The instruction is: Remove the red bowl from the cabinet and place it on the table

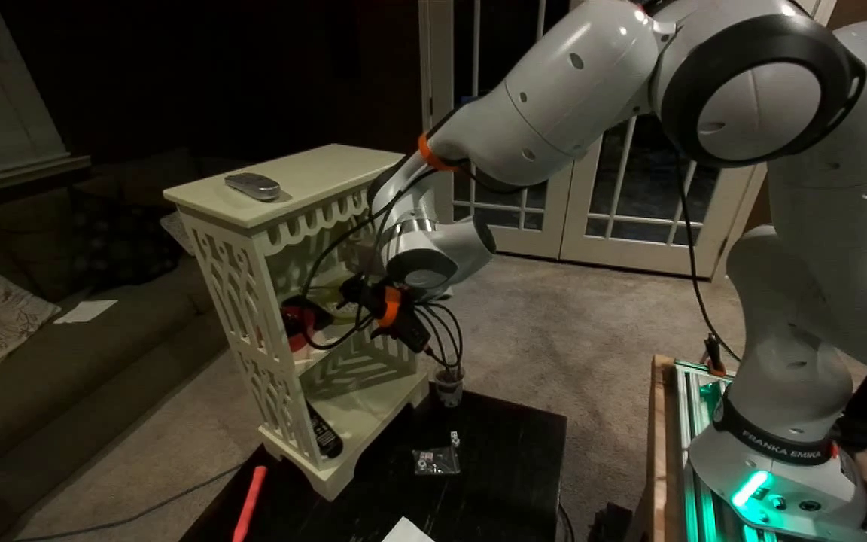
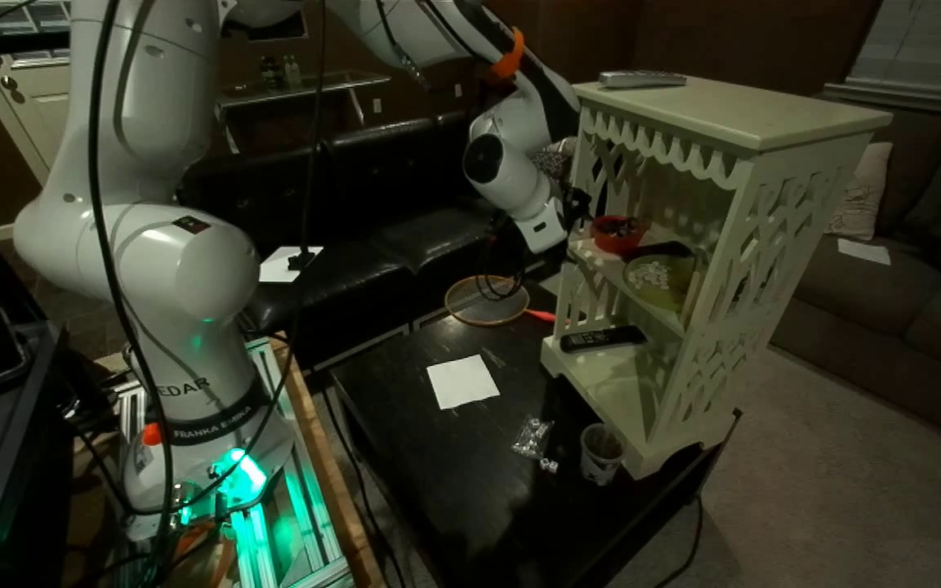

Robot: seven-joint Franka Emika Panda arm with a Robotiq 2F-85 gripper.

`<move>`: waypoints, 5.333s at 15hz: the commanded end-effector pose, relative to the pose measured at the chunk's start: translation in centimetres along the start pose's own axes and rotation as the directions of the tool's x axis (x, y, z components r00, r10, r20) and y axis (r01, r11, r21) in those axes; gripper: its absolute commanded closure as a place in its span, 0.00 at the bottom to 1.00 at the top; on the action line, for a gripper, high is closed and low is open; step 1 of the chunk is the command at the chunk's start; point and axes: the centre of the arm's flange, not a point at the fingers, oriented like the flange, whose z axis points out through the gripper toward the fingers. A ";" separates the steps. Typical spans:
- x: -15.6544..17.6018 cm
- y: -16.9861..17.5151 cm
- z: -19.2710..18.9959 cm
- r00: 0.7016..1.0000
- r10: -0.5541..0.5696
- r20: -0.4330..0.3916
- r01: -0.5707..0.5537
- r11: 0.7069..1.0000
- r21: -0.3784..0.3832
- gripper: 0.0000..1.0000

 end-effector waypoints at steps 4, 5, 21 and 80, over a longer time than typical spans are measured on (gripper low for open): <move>-3.8 -2.2 3.2 0.999 0.049 0.004 -0.049 0.999 0.012 0.00; -3.8 -2.6 3.6 0.999 0.046 0.007 -0.046 0.999 0.023 0.00; -3.0 -4.5 8.8 0.997 0.073 -0.005 -0.072 0.994 0.080 0.40; -3.7 13.1 -7.6 0.966 0.000 0.260 0.008 1.000 -0.028 0.99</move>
